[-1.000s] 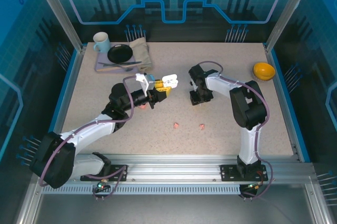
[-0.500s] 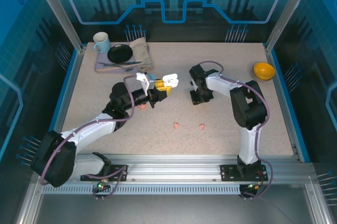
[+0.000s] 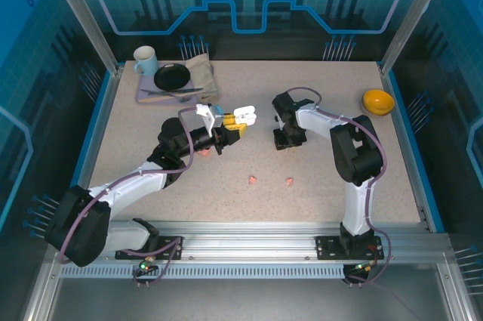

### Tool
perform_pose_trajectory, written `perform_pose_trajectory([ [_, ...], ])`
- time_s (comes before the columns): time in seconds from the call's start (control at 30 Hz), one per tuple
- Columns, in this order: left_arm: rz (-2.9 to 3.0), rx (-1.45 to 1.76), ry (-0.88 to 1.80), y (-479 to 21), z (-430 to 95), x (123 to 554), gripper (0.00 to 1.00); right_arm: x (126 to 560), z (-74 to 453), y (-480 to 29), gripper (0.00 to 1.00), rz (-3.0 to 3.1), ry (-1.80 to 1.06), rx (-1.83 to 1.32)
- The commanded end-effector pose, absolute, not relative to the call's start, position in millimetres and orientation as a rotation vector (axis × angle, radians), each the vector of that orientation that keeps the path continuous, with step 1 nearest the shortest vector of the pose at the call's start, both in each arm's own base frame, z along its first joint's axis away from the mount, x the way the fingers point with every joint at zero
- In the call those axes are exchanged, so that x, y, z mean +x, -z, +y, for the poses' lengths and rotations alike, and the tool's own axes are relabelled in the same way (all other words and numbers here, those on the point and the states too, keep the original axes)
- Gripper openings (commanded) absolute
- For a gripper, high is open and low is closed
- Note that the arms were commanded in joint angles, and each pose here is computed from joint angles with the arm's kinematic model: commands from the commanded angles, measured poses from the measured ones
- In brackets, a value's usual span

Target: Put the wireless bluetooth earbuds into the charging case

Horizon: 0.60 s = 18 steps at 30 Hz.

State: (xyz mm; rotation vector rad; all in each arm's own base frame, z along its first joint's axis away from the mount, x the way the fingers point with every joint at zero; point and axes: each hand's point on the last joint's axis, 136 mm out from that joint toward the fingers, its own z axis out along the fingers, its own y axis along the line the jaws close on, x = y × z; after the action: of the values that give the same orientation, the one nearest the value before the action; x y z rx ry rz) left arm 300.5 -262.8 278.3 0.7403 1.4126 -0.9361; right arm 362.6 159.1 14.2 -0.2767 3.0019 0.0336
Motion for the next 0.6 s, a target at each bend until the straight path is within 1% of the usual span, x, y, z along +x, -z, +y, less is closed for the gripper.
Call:
perform_pose_trajectory([
  [0.0,1.354,0.742,0.934,-296.8,-263.0,304.3,0.0,365.9,150.0,-10.2,0.38,3.025,-0.029,-0.186],
  [0.3,1.355,0.741,0.932,-295.9,-263.4,305.1,0.0,369.5,157.5,-9.4,0.38,3.032,-0.083,-0.132],
  [0.43,1.353,0.741,0.931,-295.7,-263.4,305.4,0.0,368.2,156.4,-9.7,0.37,3.032,-0.066,-0.129],
  [0.57,1.354,0.739,0.927,-295.7,-263.4,306.6,0.0,367.7,155.7,-10.1,0.33,3.029,-0.054,-0.135],
])
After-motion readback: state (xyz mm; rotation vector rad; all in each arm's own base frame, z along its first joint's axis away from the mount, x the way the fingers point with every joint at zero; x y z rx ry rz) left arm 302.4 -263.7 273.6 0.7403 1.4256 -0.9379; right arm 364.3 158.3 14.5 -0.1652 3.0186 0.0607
